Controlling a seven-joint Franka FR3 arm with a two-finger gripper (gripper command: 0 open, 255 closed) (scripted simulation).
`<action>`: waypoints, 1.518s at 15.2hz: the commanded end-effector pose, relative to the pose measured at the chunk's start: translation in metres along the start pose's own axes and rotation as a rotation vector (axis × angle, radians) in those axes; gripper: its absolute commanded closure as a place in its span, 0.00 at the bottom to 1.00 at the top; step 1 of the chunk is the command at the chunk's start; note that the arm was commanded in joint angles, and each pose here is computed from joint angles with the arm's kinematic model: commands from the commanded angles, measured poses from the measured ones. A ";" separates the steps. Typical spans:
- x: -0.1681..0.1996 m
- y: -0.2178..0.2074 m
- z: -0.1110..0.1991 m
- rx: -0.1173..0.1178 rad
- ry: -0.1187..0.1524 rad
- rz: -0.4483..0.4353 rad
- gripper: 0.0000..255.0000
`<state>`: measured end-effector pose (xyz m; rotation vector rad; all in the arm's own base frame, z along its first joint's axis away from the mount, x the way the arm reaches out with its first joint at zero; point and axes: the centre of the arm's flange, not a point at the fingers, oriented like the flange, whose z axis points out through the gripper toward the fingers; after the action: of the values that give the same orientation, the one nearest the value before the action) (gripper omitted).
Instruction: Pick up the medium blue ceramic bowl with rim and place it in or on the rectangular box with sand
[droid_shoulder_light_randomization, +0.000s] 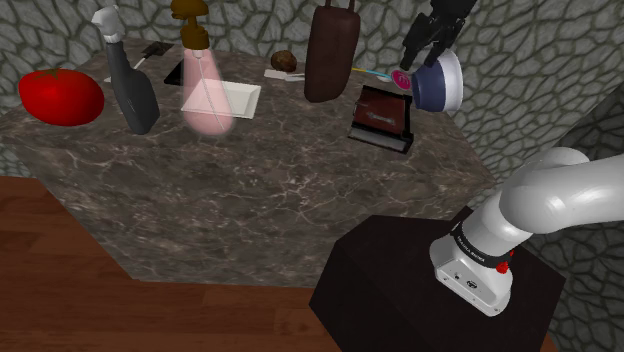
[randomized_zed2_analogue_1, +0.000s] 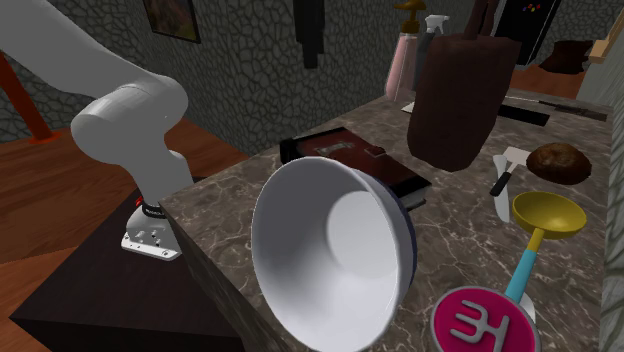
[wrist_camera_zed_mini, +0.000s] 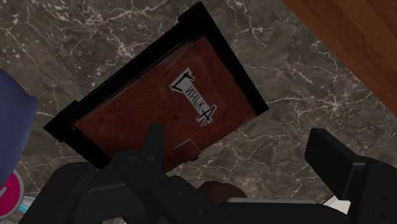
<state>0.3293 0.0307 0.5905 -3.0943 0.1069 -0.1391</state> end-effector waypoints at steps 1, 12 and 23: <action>0.000 0.000 0.000 0.000 0.000 0.000 0.00; -0.050 0.177 -0.001 0.205 0.201 -0.162 0.00; -0.068 0.354 0.041 0.410 0.401 -0.324 0.00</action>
<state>0.2432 -0.2998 0.5322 -2.6338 -0.3418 -0.6708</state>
